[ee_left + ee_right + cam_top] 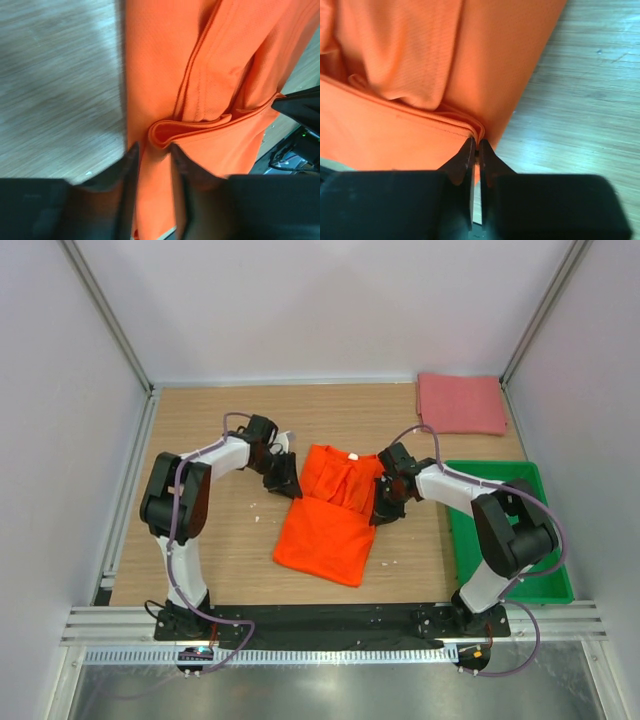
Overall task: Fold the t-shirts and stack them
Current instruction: Fold the tshirt
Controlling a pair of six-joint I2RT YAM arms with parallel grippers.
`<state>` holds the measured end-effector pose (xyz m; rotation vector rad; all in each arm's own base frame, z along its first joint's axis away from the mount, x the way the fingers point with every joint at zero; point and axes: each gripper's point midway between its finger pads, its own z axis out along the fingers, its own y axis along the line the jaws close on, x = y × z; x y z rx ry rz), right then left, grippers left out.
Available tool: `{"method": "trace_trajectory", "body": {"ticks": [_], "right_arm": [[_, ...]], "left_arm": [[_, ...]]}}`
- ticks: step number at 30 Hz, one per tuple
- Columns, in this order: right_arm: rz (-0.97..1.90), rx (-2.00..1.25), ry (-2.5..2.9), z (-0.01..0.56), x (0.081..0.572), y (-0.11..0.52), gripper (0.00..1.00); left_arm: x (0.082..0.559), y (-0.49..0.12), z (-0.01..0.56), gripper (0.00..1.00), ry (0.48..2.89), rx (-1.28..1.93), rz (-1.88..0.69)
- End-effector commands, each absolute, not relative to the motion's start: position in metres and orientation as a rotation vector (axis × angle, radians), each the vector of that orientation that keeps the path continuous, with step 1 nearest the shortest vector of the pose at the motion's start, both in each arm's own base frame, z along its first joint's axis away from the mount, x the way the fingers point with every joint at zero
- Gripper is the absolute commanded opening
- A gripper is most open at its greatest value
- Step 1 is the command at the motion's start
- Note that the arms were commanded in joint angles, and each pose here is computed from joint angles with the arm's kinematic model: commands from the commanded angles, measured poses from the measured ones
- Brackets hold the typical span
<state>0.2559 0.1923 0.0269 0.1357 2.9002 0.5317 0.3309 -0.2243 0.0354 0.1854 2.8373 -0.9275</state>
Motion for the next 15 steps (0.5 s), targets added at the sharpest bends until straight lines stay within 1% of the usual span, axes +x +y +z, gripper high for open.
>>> {"method": "trace_trajectory", "body": {"ticks": [1,2,3,4,5,6,7,8,11,12,14,15], "right_arm": [[0.448,0.112,2.904,0.028,0.262,0.181,0.17],[0.429,0.108,2.899,0.030,0.262,0.179,0.21],[0.410,0.103,2.898,0.035,0.260,0.175,0.31],[0.392,0.087,2.892,0.038,0.259,0.172,0.36],[0.389,0.078,2.856,0.050,0.261,0.170,0.40],[0.369,0.077,2.858,0.052,0.257,0.165,0.46],[0.370,0.073,2.850,0.055,0.255,0.164,0.49],[0.384,0.075,2.823,0.063,0.254,0.163,0.53],[0.393,0.149,2.800,0.058,0.252,0.158,0.60],[0.476,0.160,2.791,0.055,0.254,0.165,0.60],[0.551,0.251,2.766,0.049,0.264,0.167,0.60],[0.575,0.270,2.732,0.046,0.278,0.170,0.60]], "left_arm": [[0.344,-0.222,0.050,0.36,2.802,0.209,-0.880],[0.347,-0.218,0.054,0.39,2.796,0.200,-0.833],[0.346,-0.215,0.061,0.43,2.786,0.197,-0.808],[0.348,-0.211,0.078,0.52,2.743,0.196,-0.780],[0.345,-0.206,0.085,0.56,2.730,0.190,-0.750],[0.342,-0.200,0.090,0.58,2.726,0.182,-0.707],[0.338,-0.197,0.108,0.57,2.683,0.187,-0.706],[0.326,-0.193,0.105,0.57,2.705,0.163,-0.703],[0.296,-0.197,0.110,0.53,2.705,0.120,-0.793],[0.286,-0.202,0.110,0.50,2.711,0.106,-0.831],[0.266,-0.209,0.116,0.49,2.688,0.049,-0.884],[0.261,-0.212,0.120,0.49,2.668,0.036,-0.905]]}}
